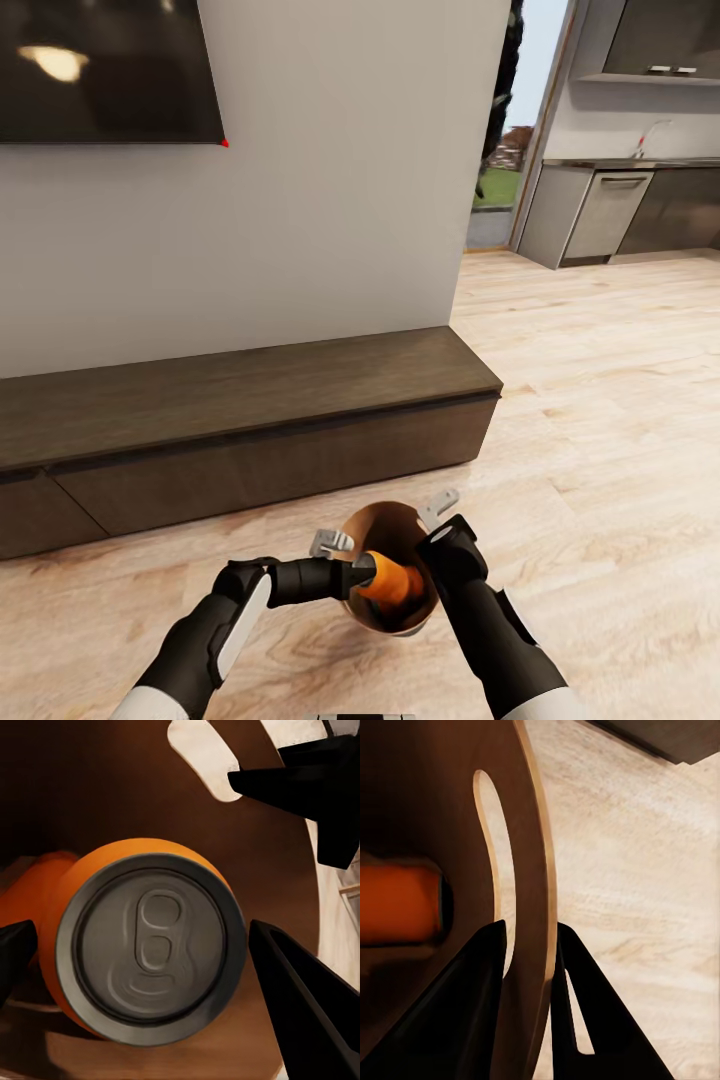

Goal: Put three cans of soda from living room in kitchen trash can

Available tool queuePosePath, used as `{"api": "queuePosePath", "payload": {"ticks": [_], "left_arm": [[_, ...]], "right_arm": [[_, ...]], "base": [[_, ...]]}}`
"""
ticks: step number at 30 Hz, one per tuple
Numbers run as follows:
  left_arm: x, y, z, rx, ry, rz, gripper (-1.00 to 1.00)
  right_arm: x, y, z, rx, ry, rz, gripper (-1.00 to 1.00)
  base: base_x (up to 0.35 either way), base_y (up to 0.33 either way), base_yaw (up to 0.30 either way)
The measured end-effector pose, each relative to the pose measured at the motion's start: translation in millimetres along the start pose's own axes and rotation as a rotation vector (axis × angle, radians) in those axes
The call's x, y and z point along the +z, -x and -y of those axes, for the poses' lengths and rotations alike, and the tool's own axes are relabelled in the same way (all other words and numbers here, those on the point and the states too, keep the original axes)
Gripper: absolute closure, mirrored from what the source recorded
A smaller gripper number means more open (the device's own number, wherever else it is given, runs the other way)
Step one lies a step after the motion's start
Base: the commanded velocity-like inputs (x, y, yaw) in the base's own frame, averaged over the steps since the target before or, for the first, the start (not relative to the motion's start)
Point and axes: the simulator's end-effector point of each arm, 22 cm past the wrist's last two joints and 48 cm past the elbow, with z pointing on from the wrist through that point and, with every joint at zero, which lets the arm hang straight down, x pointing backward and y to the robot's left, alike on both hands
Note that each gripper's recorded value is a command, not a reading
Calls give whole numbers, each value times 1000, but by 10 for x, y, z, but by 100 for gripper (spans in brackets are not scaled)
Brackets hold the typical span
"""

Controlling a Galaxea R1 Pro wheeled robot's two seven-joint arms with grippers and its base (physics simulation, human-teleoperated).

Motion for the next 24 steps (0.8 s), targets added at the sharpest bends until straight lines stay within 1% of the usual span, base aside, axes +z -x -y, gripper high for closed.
{"api": "queuePosePath", "payload": {"ticks": [10, 11, 24], "left_arm": [[8, 21, -10, 7, 1, 9, 100], [7, 23, -10, 8, 0, 10, -100], [1, 44, -2, 11, -2, 15, -100]], "right_arm": [[0, 0, -24, 1, 7, 0, 100], [-3, 5, -23, 0, 6, 2, 100], [-15, 16, -27, 3, 9, 6, 100]], "base": [[0, 0, 0], [0, 0, 0], [0, 0, 0]]}}
